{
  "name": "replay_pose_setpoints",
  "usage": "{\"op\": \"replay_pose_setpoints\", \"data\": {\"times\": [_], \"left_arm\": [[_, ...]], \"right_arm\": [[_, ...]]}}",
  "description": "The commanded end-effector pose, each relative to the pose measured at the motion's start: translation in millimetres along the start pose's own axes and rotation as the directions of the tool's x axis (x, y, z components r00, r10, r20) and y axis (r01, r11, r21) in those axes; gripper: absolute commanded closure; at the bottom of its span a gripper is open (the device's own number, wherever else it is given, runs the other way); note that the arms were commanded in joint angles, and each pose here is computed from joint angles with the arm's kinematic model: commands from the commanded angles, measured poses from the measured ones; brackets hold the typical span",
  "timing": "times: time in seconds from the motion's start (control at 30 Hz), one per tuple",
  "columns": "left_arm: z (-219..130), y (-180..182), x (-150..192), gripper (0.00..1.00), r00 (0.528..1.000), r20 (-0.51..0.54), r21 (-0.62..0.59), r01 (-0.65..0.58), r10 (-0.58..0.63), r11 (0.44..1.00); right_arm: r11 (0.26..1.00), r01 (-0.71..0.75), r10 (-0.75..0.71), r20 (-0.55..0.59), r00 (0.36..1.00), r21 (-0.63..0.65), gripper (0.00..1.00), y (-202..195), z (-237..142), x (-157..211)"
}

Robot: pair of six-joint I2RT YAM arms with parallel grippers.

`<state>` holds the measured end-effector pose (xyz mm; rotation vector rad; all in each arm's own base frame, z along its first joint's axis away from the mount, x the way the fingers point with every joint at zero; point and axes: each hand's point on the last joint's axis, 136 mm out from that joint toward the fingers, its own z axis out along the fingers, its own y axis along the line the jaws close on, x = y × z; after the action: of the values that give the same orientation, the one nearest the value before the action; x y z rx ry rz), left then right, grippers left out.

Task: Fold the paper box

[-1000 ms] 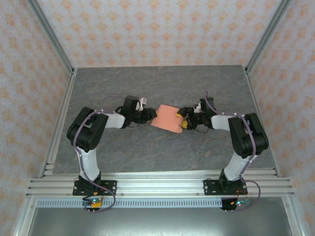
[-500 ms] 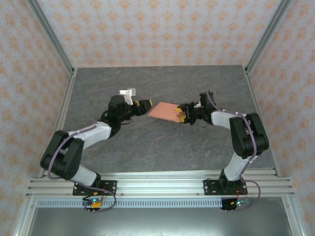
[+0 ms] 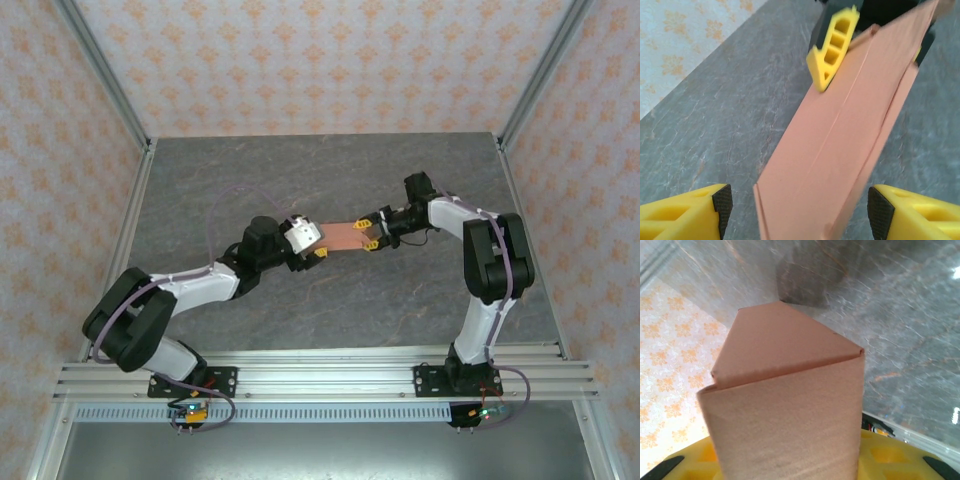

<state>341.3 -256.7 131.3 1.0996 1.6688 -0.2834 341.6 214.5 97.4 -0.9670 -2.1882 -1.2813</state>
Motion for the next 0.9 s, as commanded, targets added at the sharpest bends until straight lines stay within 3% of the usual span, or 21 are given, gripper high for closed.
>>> {"op": "replay_pose_setpoints", "data": {"times": [0.0,0.1,0.47,0.67,0.87], "left_arm": [[8.5,13.0,3.3,0.26,0.986,-0.054,-0.062,-0.159,0.156,0.985],[19.2,21.6,9.8,0.27,0.978,-0.108,-0.117,-0.188,0.176,0.975],[43.6,-4.5,30.9,0.3,0.946,-0.173,0.02,-0.275,0.275,0.961],[29.9,-18.7,18.0,0.27,0.95,-0.13,0.068,-0.276,0.283,0.959],[26.1,-24.4,15.0,0.27,0.953,-0.115,0.039,-0.276,0.279,0.96]], "right_arm": [[0.986,-0.155,0.158,-0.059,0.986,0.058,0.6,-13.8,-2.1,10.6],[0.984,-0.166,0.169,-0.046,0.985,0.056,0.6,-14.2,-0.3,5.5],[0.986,-0.166,0.167,-0.041,0.985,0.035,0.59,-4.6,0.7,0.0],[0.988,-0.149,0.15,-0.033,0.988,0.042,0.59,-0.1,-3.2,3.5],[0.989,-0.143,0.144,-0.031,0.989,0.049,0.6,0.5,-4.6,6.0]]}}
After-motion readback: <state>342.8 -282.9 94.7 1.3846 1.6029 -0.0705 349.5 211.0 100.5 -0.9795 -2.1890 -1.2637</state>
